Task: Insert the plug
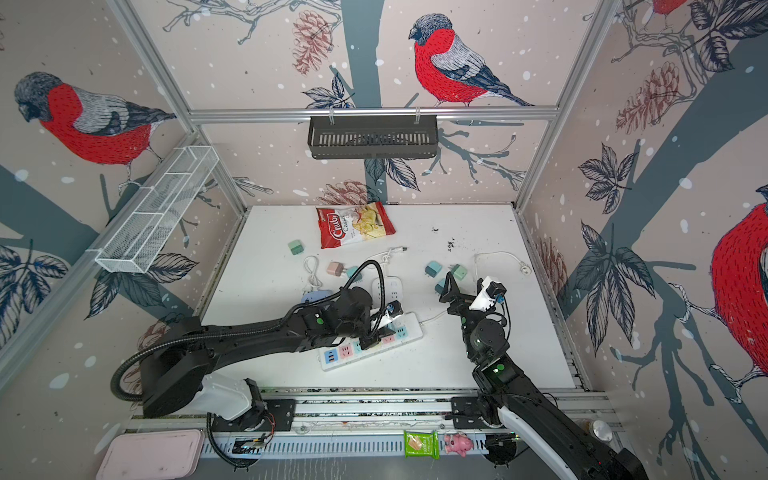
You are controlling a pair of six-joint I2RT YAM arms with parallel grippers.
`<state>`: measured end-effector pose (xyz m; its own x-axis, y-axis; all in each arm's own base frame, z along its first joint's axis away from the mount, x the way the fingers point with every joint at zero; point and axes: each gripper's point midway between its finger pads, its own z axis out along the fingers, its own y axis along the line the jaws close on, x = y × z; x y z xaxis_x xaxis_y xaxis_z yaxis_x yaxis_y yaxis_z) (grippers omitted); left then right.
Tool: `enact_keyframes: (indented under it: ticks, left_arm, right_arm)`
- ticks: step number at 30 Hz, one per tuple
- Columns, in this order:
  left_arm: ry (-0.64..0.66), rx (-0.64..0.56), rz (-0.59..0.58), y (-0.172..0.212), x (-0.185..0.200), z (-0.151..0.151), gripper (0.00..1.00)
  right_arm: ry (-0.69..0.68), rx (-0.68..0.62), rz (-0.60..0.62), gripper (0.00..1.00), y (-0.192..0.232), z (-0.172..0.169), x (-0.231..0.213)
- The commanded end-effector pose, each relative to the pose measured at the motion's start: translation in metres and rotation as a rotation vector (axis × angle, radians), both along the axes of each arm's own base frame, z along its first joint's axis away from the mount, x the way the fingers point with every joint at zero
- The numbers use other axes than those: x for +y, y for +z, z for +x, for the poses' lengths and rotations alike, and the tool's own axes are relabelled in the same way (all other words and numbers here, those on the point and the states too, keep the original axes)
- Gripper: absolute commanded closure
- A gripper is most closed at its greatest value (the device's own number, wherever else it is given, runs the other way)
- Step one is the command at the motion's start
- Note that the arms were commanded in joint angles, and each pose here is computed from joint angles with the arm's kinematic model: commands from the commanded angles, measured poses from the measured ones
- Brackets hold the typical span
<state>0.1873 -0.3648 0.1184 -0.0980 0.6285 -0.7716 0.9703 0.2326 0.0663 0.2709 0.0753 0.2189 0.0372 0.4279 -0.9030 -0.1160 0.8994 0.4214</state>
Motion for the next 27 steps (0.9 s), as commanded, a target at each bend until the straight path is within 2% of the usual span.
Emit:
enact_keyframes:
  ticks: [1, 7, 12, 16, 20, 22, 27]
  left_arm:
    - [-0.030, -0.026, -0.081, 0.020, -0.014, -0.001, 1.00]
    - [-0.025, -0.027, -0.037, 0.008, -0.018, 0.004, 1.00]
    - [0.072, -0.001, -0.052, 0.019, -0.037, 0.025, 1.00]
    - [0.112, 0.000, 0.018, 0.012, -0.042, 0.038, 1.00]
    - [0.072, 0.029, 0.111, -0.007, -0.040, 0.031, 1.00]
    - [0.021, 0.039, 0.113, -0.006, -0.048, 0.017, 1.00]
    - [0.049, -0.009, 0.190, -0.017, -0.042, 0.016, 1.00]
  right_arm:
    - [0.032, 0.002, 0.031, 0.00, 0.007, 0.001, 0.005]
    - [0.120, 0.014, 0.028, 0.00, 0.021, 0.001, 0.020]
    - [0.085, 0.050, 0.029, 0.00, 0.017, 0.006, 0.014]
    - [0.071, 0.059, 0.035, 0.00, 0.013, 0.007, 0.009]
    - [0.033, 0.084, 0.047, 0.00, 0.006, 0.010, 0.000]
    - [0.047, 0.083, 0.061, 0.00, 0.007, 0.010, 0.001]
    - [0.044, 0.079, 0.065, 0.00, 0.005, 0.011, -0.001]
